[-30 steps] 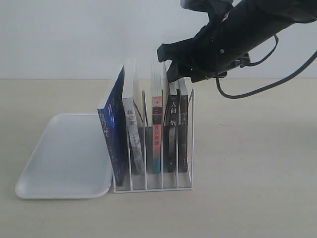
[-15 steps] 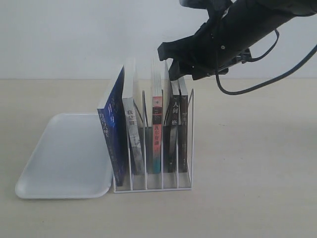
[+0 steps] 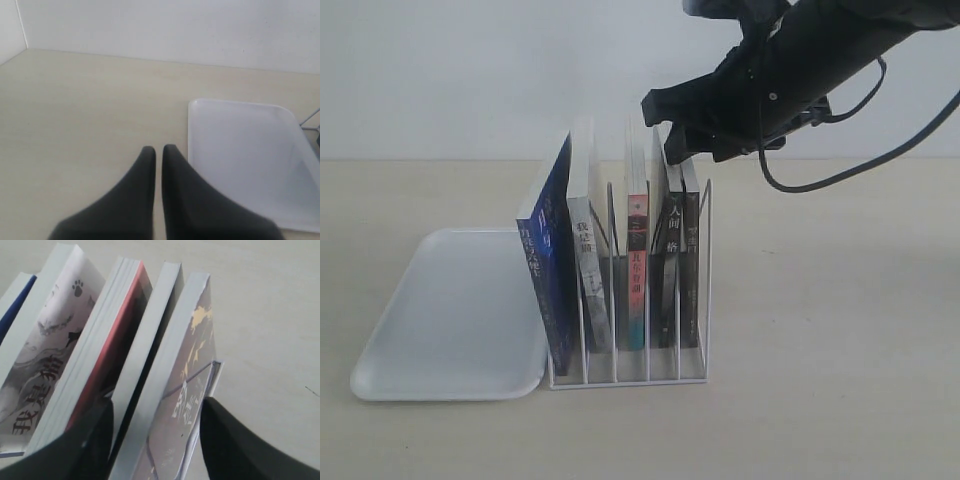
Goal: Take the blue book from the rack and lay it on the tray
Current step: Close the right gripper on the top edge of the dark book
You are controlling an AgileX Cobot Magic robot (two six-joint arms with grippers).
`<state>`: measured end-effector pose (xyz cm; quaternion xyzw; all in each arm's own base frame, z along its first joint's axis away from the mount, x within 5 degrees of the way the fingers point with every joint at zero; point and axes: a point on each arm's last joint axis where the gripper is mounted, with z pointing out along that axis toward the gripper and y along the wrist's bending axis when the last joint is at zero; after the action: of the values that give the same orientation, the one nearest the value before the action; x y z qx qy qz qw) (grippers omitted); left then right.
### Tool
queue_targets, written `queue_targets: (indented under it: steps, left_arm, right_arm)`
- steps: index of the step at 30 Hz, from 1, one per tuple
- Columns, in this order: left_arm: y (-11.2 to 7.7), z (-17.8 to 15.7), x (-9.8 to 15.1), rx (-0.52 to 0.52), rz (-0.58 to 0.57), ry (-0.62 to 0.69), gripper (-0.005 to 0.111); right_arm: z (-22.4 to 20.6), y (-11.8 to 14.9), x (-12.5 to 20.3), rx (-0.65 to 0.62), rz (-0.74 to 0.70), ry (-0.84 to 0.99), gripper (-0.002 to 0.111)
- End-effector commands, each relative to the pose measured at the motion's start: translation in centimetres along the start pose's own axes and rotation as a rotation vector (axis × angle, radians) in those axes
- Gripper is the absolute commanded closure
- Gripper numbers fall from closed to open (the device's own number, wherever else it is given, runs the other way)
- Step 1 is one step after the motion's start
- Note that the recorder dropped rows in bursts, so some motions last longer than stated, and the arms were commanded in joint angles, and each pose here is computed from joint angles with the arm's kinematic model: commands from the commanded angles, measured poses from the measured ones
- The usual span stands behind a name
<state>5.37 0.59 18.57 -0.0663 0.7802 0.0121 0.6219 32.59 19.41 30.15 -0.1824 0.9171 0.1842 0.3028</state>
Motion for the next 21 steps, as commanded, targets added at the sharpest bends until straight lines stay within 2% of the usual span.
queue_targets:
  steps: [1,9,21]
  left_arm:
    - [-0.02,0.03,0.12,0.005,-0.006,0.003,0.103]
    - [-0.02,0.03,0.12,0.005,-0.006,0.003,0.103]
    - [-0.02,0.03,0.12,0.005,-0.006,0.003,0.103]
  right_arm:
    - [-0.1,-0.09,-0.12,0.013,-0.014,-0.002,0.058]
    - [-0.12,-0.62,0.15,0.071,-0.049,0.029,0.058]
    - [-0.12,-0.62,0.15,0.071,-0.049,0.029,0.058]
